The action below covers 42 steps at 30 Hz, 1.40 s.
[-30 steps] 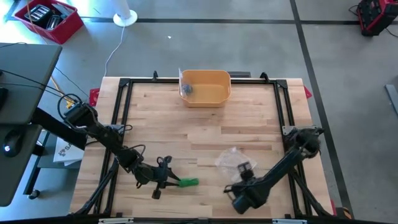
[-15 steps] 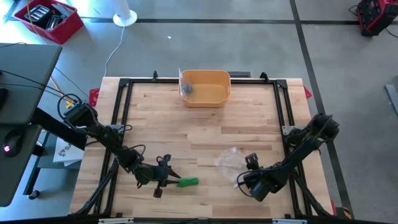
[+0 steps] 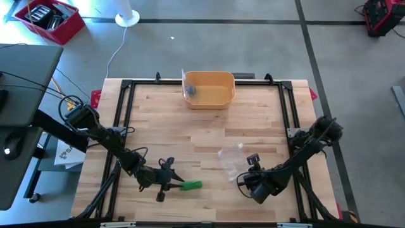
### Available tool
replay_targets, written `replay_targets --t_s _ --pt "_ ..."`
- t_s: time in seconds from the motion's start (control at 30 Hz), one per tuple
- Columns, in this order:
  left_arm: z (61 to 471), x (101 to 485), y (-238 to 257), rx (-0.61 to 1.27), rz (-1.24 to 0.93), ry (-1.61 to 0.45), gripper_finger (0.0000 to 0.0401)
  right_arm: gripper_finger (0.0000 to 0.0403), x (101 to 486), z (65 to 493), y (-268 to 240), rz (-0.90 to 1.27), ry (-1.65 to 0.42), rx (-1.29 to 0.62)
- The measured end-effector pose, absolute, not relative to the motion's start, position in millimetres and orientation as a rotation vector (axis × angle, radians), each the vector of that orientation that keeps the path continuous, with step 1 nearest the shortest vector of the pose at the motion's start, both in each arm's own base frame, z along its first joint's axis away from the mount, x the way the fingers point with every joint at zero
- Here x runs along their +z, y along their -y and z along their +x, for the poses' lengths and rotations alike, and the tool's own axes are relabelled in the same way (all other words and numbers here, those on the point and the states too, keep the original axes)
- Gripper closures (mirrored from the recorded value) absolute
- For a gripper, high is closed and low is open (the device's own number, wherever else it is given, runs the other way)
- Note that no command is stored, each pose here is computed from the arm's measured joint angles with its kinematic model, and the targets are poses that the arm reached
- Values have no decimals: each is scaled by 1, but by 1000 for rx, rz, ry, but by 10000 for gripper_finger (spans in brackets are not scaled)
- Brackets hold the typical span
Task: Roll bandage
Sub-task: Put the rolled green bandage into the transparent zip bag
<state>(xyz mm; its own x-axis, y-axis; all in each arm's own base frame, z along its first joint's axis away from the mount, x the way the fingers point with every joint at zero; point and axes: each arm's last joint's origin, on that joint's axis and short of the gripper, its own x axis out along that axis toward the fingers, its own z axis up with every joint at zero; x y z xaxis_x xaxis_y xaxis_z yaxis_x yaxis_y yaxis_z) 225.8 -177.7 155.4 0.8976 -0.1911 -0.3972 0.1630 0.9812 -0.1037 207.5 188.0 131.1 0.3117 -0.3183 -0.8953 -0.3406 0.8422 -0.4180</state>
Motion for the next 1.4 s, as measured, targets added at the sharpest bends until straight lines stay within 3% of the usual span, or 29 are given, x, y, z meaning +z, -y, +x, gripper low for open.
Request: replay_targets --t_s 0.17,0.47,0.83,1.07,1.4 --pt "231 164 181 -180 38 -375 311 393 151 226 -190 -547 -1225 -55" --pt "256 209 190 4 224 -231 309 401 202 274 -200 -540 -955 -95" --pt "280 223 171 81 204 -318 237 402 215 316 -183 -464 -750 -99" --pt "290 218 152 75 88 -380 251 403 218 324 -176 -445 -715 -108" --pt "293 208 136 72 97 -497 294 403 219 325 -176 -457 -713 -96"
